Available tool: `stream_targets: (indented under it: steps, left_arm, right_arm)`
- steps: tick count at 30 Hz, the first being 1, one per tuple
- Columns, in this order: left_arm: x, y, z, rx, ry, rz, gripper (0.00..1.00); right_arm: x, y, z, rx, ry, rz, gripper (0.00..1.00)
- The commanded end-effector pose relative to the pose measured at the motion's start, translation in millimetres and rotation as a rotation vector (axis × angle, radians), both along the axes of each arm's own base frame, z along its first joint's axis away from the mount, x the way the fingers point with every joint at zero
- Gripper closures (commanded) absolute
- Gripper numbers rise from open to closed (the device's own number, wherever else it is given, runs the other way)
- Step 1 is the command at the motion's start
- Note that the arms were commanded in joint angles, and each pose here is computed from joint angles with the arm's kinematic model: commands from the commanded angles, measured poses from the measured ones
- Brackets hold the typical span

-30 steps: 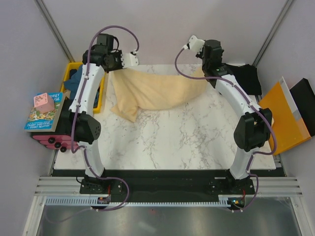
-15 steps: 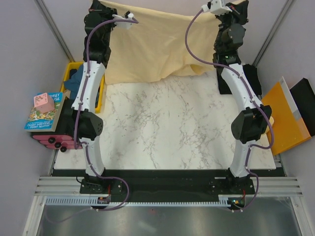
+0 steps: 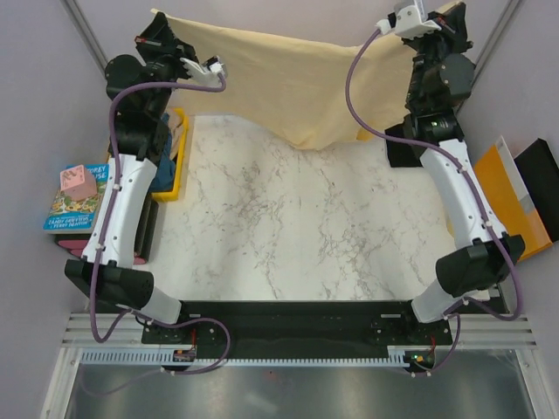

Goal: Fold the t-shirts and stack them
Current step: Flatten the tshirt out

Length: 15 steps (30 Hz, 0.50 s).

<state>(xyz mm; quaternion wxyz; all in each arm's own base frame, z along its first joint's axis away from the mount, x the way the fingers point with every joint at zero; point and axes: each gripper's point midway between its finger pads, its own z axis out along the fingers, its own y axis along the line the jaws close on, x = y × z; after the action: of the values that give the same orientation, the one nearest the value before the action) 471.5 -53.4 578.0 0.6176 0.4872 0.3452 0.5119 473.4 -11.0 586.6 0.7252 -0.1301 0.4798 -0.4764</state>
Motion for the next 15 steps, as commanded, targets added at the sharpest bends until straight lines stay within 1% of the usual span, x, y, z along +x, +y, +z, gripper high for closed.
stream_targets:
  steps: [1, 3, 4, 5, 6, 7, 9, 10, 11, 12, 14, 15]
  left_arm:
    - [-62.4, -2.7, 75.2, -0.055, -0.239, -0.087, 0.98]
    - [-88.5, 1.1, 113.9, -0.092, -0.372, -0.102, 0.98]
    - [-95.5, 2.5, 123.6, -0.116, -0.406, -0.113, 0.98]
    - [-110.5, 3.4, 138.1, -0.120, -0.459, -0.124, 0.98]
    - [-123.3, 4.1, 148.9, -0.121, -0.517, -0.131, 0.98]
    - [-134.7, 4.1, 155.5, -0.122, -0.553, -0.143, 0.98]
    - [-158.4, 0.7, 164.0, -0.101, -0.597, -0.176, 0.98]
    - [-167.3, -0.6, 166.1, -0.103, -0.604, -0.196, 0.98]
    - [-174.9, -3.8, 167.9, -0.100, -0.609, -0.224, 0.98]
    - [-198.2, -2.2, 176.8, -0.101, -0.641, -0.240, 0.98]
    - [-216.5, -5.7, 182.0, -0.097, -0.667, -0.281, 0.98]
    - [-230.3, -4.8, 187.8, -0.093, -0.694, -0.289, 0.98]
  right_arm:
    - [-74.3, -13.3, 66.0, 0.002, -0.185, 0.012, 1.00]
    - [-99.5, -18.9, 94.5, 0.025, -0.284, 0.003, 1.00]
    - [-110.2, -22.6, 104.7, 0.035, -0.319, -0.004, 1.00]
    - [-127.5, -27.4, 120.5, 0.050, -0.370, -0.013, 1.00]
    - [-135.0, -27.6, 126.8, 0.050, -0.394, -0.008, 1.00]
    - [-152.3, -30.0, 137.2, 0.046, -0.436, -0.005, 1.00]
    - [-171.2, -26.3, 148.2, 0.010, -0.488, 0.021, 1.00]
    - [-195.6, -27.6, 159.0, 0.003, -0.532, 0.039, 1.00]
    - [-203.4, -21.6, 163.3, -0.024, -0.556, 0.076, 1.00]
    - [-214.5, -20.4, 168.5, -0.026, -0.582, 0.099, 1.00]
    - [-248.2, -20.8, 184.5, -0.033, -0.673, 0.129, 1.00]
    - [-255.1, -19.6, 190.2, -0.035, -0.704, 0.146, 1.00]
